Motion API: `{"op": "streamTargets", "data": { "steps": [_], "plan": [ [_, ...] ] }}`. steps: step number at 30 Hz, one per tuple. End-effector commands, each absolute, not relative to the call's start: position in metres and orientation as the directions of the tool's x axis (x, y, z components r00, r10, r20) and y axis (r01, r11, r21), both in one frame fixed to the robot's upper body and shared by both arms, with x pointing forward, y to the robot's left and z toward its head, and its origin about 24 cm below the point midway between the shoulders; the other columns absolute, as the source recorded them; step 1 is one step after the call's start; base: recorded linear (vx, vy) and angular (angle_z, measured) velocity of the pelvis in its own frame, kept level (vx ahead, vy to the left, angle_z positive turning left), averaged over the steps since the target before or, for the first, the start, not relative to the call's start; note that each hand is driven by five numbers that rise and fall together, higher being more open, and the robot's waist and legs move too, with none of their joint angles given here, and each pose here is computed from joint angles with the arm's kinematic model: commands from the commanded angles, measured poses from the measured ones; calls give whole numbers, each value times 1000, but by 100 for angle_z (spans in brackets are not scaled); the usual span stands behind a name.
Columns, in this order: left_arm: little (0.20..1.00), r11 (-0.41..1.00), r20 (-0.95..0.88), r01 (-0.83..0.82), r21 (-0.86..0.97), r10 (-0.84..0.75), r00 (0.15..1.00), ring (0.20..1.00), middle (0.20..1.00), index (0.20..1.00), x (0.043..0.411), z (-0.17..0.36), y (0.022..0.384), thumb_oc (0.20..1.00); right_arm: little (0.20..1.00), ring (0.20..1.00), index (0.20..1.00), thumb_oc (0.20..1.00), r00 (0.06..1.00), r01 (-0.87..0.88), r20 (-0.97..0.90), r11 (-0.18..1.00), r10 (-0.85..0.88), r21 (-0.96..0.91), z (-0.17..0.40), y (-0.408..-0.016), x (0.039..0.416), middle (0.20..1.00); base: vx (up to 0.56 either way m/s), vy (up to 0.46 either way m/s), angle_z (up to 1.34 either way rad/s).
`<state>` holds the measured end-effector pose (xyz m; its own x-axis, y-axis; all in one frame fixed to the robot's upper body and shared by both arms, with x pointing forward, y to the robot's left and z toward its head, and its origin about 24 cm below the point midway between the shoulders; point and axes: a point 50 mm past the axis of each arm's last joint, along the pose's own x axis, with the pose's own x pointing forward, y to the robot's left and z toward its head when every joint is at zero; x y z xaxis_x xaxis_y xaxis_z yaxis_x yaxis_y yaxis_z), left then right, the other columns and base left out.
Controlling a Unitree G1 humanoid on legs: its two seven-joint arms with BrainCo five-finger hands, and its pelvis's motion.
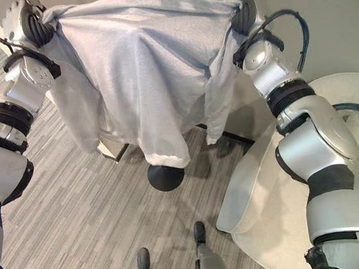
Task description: Hang the clothes on the sofa on the clothes rack.
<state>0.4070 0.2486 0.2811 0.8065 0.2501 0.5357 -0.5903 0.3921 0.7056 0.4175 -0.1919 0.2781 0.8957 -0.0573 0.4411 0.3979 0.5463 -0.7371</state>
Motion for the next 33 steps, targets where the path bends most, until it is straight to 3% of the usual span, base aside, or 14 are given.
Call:
{"op": "streamTargets", "data": {
  "steps": [1,11,19,20,21,22,33],
  "plan": [
    [200,340,558,-656,674,348,754,200,200,200,400,302,273,200,200,200,200,200,849,506,507,512,-151,-694,305,-217,413,200,0,0,0],
    [200,451,431,-526,721,302,850,200,200,200,410,239,251,200,200,200,200,200,907,389,403,619,-125,-683,247,-206,416,200,0,0,0],
    [200,677,402,-485,553,293,868,200,200,200,410,222,223,200,200,200,200,200,930,313,346,765,-126,-563,211,-192,411,200,0,0,0],
    [206,697,400,-478,534,291,869,206,206,206,410,221,221,206,639,639,639,639,930,310,341,786,-134,-536,207,-192,410,639,19,5,4],
    [526,715,402,-470,517,282,871,526,526,526,409,220,219,526,1000,1000,1000,1000,931,304,339,804,-137,-510,204,-192,408,1000,19,8,4],
    [1000,723,401,-467,510,281,872,1000,1000,1000,408,218,220,1000,1000,1000,1000,1000,933,297,331,824,-143,-483,199,-193,407,1000,23,8,7],
    [1000,817,385,-428,388,278,880,1000,1000,1000,390,192,225,1000,1000,1000,1000,1000,917,308,367,865,-157,-397,172,-213,375,1000,50,10,4]
  ]
}}
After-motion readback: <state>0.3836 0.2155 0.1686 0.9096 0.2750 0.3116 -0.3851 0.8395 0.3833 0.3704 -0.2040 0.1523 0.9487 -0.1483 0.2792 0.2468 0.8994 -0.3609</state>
